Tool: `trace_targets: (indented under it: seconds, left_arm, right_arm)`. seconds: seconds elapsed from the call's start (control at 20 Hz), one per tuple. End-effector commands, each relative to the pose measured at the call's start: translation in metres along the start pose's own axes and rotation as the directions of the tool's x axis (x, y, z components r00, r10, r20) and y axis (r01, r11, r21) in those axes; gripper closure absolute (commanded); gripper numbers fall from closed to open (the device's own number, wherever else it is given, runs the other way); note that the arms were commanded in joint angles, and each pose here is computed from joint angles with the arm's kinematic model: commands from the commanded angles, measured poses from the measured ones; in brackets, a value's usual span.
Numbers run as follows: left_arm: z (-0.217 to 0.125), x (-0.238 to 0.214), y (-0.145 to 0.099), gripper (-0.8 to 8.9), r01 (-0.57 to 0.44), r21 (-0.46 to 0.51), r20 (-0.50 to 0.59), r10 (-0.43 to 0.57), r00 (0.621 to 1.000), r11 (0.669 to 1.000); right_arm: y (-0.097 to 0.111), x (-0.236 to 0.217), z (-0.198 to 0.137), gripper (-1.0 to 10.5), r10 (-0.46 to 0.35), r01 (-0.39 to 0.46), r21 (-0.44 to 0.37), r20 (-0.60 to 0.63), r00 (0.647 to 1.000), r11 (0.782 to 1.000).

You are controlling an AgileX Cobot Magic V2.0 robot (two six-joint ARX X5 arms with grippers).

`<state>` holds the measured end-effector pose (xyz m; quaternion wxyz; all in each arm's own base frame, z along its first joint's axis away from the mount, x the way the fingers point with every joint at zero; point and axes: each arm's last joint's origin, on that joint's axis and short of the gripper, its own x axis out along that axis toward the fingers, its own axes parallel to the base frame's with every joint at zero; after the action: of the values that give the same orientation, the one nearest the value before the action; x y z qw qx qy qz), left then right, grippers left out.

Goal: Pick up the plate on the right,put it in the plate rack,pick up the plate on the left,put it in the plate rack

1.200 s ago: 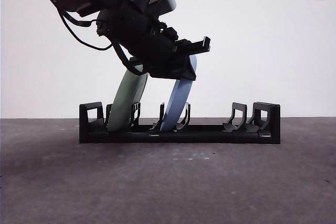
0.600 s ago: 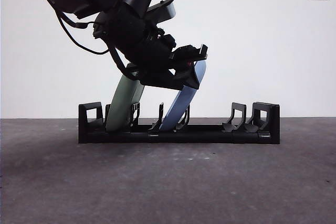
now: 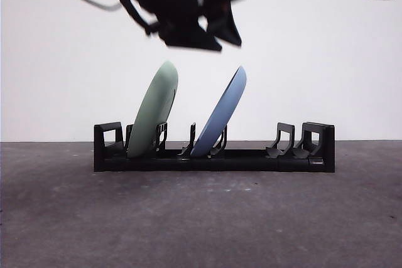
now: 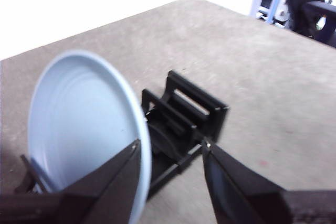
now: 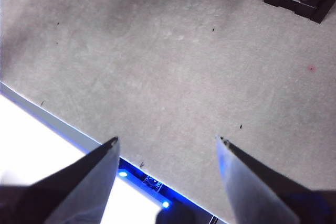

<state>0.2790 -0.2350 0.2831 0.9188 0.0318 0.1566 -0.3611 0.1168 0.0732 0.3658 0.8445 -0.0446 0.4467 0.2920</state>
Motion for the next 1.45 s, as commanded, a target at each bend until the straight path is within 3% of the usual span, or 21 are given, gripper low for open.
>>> trace_targets:
  seconds: [0.05,0.35,0.65,0.85,1.45]
  left_arm:
    - [0.017,-0.035,-0.009,6.16,0.018,0.002,-0.015,-0.018,1.0,1.0]
    - [0.045,-0.159,-0.022,6.25,0.047,0.009,-0.048,-0.046,0.998,0.999]
    - [0.038,-0.252,-0.024,6.25,0.051,0.008,-0.023,-0.051,0.998,0.999]
    - [0.031,-0.272,-0.024,6.25,0.05,0.007,-0.04,-0.05,0.998,0.999]
    - [0.027,-0.256,-0.023,6.29,0.045,0.003,-0.128,-0.044,0.991,0.999]
  right_arm:
    - [0.0,0.002,-0.001,6.3,-0.003,0.003,-0.029,0.0,1.0,1.0]
    - [0.0,0.002,-0.001,6.3,0.008,-0.008,-0.069,0.001,1.0,0.998]
    - [0.0,0.002,-0.001,6.3,0.016,-0.016,-0.079,0.001,1.0,0.997]
    - [0.0,0.002,-0.001,6.3,0.016,-0.016,-0.079,0.001,1.0,0.997]
    - [0.0,0.002,-0.001,6.4,0.016,-0.016,-0.078,0.001,1.0,0.997]
